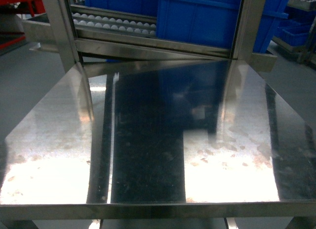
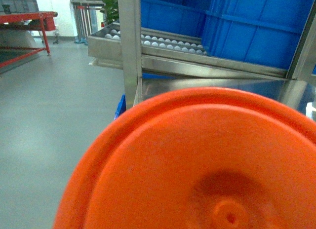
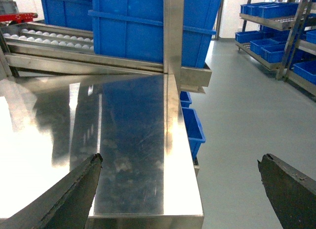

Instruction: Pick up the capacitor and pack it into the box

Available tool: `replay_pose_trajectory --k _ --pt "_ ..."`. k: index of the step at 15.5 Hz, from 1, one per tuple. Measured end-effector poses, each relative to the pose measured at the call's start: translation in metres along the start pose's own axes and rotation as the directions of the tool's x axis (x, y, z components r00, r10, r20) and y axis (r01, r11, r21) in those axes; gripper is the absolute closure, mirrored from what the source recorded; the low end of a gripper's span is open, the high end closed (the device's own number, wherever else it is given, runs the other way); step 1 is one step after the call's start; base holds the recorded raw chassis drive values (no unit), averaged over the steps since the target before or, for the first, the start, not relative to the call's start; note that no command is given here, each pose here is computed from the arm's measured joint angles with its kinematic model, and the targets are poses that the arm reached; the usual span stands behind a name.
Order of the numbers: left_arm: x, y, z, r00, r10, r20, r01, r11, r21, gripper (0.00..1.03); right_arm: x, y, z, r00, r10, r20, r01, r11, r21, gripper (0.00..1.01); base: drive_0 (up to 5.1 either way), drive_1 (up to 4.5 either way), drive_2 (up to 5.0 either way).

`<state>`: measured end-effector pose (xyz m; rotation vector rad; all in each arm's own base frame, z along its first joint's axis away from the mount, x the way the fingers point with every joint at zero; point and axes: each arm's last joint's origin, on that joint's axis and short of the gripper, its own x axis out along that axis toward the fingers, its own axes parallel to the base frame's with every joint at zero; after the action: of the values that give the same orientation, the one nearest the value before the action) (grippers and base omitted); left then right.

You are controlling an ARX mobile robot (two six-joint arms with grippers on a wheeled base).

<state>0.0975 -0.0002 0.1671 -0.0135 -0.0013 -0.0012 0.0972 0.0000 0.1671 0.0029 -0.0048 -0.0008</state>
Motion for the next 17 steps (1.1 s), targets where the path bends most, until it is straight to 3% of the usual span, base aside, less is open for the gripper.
replay_pose_trajectory --k 17 --pt "0.0 0.0 -0.0005 1.0 -0.001 -0.005 0.001 1.0 0.003 0.6 0.0 0.0 -0.0003 1.0 0.002 -0.003 -0.002 1.0 -0.002 0.03 0.0 0.0 0.0"
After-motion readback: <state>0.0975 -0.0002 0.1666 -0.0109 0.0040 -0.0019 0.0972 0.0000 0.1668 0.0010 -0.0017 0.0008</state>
